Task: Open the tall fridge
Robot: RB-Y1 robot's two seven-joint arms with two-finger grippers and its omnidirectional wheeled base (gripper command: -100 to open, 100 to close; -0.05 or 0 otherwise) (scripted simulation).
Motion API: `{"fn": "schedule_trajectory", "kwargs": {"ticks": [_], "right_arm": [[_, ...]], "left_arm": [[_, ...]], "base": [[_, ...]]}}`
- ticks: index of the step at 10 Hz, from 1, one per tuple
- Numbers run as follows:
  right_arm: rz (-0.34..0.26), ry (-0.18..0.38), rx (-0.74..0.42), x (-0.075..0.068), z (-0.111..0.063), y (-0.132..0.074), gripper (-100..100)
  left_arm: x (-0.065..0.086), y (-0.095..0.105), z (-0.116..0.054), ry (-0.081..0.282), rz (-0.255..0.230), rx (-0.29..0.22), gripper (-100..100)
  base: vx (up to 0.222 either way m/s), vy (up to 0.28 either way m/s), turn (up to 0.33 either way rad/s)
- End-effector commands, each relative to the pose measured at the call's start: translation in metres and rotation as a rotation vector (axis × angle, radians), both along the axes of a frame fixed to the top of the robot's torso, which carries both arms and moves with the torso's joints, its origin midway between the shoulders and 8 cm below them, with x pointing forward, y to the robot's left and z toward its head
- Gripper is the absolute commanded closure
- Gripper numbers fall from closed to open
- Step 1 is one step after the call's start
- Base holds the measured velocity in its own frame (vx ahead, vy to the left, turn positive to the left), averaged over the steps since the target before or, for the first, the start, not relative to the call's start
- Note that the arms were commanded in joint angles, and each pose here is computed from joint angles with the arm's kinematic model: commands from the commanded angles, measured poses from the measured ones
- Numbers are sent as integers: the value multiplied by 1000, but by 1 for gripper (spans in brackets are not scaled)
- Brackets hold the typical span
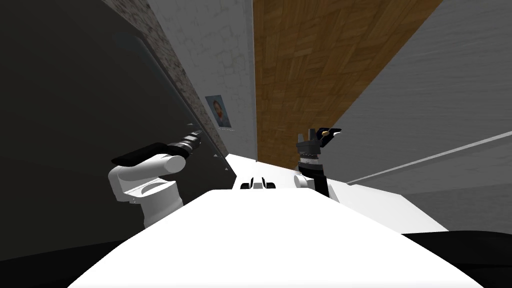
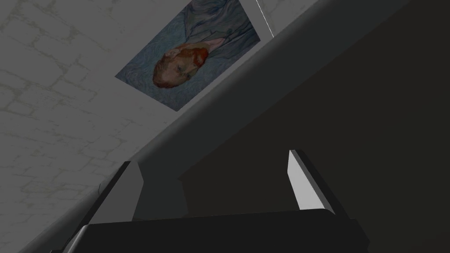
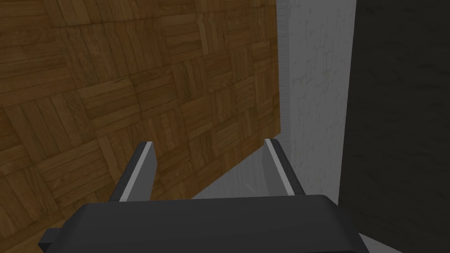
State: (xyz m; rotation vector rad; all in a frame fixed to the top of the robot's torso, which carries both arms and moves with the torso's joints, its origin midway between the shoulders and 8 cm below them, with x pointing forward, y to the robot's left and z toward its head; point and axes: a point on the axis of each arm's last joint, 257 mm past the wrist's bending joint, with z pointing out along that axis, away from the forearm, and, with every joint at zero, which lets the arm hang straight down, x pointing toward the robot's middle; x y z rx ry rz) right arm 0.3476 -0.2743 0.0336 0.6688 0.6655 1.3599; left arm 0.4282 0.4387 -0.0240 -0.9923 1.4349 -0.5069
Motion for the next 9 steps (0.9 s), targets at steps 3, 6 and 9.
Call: {"fn": "schedule_trajectory", "kwargs": {"ticks": [3, 6, 9], "right_arm": [[0, 0, 0, 0, 0, 0, 0], [0, 0, 0, 0, 0, 0, 0], [0, 0, 0, 0, 0, 0, 0]], "left_arm": [[-7, 4, 30, -4, -3, 56, -100], [-13, -1, 46, -12, -15, 92, -100], [-20, -11, 64, -34, -30, 135, -100]], "base": [[-31, 33, -67], [-14, 13, -35], [-3, 24, -34]]}}
